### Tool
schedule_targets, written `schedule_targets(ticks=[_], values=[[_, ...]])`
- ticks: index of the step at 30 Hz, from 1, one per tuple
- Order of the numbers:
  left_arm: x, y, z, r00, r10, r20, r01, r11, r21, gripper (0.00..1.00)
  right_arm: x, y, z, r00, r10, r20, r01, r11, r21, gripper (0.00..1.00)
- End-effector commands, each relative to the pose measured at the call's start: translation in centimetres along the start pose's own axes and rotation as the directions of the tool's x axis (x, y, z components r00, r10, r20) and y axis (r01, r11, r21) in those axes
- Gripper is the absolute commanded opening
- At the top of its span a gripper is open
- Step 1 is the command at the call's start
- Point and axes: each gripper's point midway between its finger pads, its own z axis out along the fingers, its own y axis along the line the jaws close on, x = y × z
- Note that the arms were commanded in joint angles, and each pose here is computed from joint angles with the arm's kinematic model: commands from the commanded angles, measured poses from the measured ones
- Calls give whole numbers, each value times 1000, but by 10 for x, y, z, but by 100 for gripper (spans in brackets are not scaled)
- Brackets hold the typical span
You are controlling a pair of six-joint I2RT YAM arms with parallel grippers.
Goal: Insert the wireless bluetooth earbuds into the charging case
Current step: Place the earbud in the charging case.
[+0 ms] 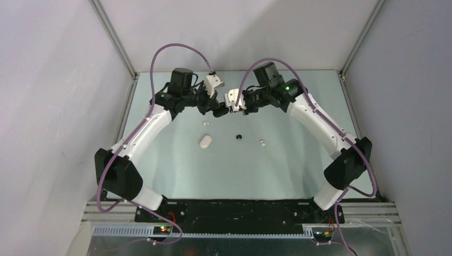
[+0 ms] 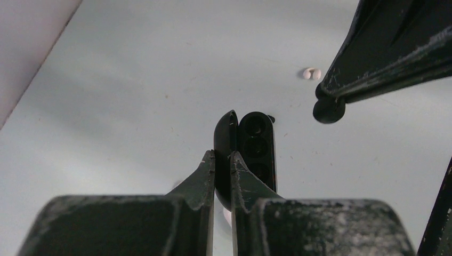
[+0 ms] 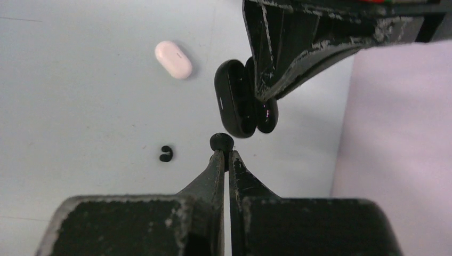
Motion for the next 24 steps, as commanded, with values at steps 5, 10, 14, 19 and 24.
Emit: schedule_targets(ticks=[5, 10, 14, 19, 24], values=[[-33, -15, 3, 992, -28, 125, 15, 994, 105, 0, -40, -32, -15, 944, -328, -15, 326, 929, 178, 0], [-36, -18, -1, 990, -19, 137, 4, 994, 111, 0, -40, -32, -10, 918, -394, -54, 397, 906, 149, 0], [-38, -20, -3, 990, -17, 142, 1, 994, 114, 0, -35, -29, -7, 906, -418, -71, 424, 899, 111, 0], [-41, -20, -5, 989, -15, 149, -2, 994, 113, 0, -31, -25, -4, 908, -414, -71, 418, 906, 68, 0], [-43, -22, -7, 988, -9, 155, -9, 993, 114, 0, -29, -21, 1, 921, -387, -55, 389, 920, 42, 0]])
